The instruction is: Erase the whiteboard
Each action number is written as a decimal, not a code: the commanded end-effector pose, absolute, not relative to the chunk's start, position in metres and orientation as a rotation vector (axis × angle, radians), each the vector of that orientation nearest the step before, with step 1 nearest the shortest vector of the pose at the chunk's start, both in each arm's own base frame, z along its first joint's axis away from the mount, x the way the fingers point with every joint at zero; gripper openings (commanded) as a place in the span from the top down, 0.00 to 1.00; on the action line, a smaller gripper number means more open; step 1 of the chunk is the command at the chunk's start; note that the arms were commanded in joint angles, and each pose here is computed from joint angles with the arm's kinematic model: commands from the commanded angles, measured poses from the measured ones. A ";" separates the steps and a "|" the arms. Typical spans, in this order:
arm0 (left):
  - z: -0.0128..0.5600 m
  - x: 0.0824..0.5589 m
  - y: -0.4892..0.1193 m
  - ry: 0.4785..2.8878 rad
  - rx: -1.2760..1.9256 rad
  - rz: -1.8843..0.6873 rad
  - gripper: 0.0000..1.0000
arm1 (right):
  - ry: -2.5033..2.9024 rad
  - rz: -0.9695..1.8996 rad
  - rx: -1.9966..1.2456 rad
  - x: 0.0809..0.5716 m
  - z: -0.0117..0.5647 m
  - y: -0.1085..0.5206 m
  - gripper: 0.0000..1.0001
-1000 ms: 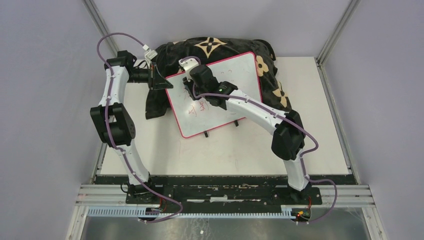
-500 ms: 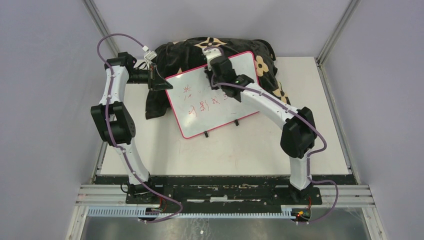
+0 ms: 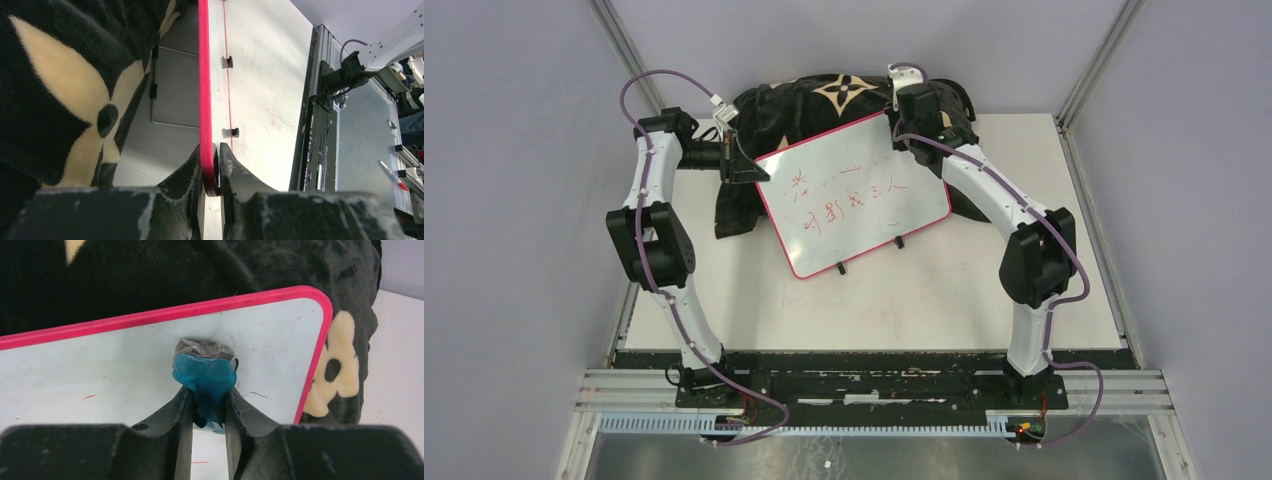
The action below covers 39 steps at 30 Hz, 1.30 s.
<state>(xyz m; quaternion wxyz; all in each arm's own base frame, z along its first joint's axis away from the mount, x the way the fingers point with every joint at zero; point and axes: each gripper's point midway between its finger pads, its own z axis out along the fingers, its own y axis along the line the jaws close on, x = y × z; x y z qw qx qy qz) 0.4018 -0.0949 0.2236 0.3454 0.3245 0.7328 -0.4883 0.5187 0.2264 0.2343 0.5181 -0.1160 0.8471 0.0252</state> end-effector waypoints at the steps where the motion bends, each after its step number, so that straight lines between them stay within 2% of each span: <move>1: 0.220 0.412 -0.089 1.850 0.991 -1.115 0.97 | 1.988 0.198 -0.361 0.511 0.249 0.267 0.99; 14: 0.228 0.411 -0.089 1.849 0.981 -1.109 0.97 | 1.955 0.363 -0.690 0.425 0.237 0.425 0.99; 22: 0.229 0.409 -0.090 1.848 0.977 -1.117 0.97 | 1.917 0.421 -0.781 0.389 0.232 0.482 1.00; 27: 0.229 0.408 -0.090 1.852 0.980 -1.112 0.97 | 1.912 0.242 -0.714 0.409 0.225 0.464 0.99; 31: 0.229 0.408 -0.090 1.851 0.984 -1.106 0.97 | 1.929 0.083 -0.616 0.434 0.219 0.423 0.99; 39: 0.231 0.408 -0.090 1.852 0.988 -1.098 0.97 | 1.974 0.017 -0.384 0.477 0.232 0.319 1.00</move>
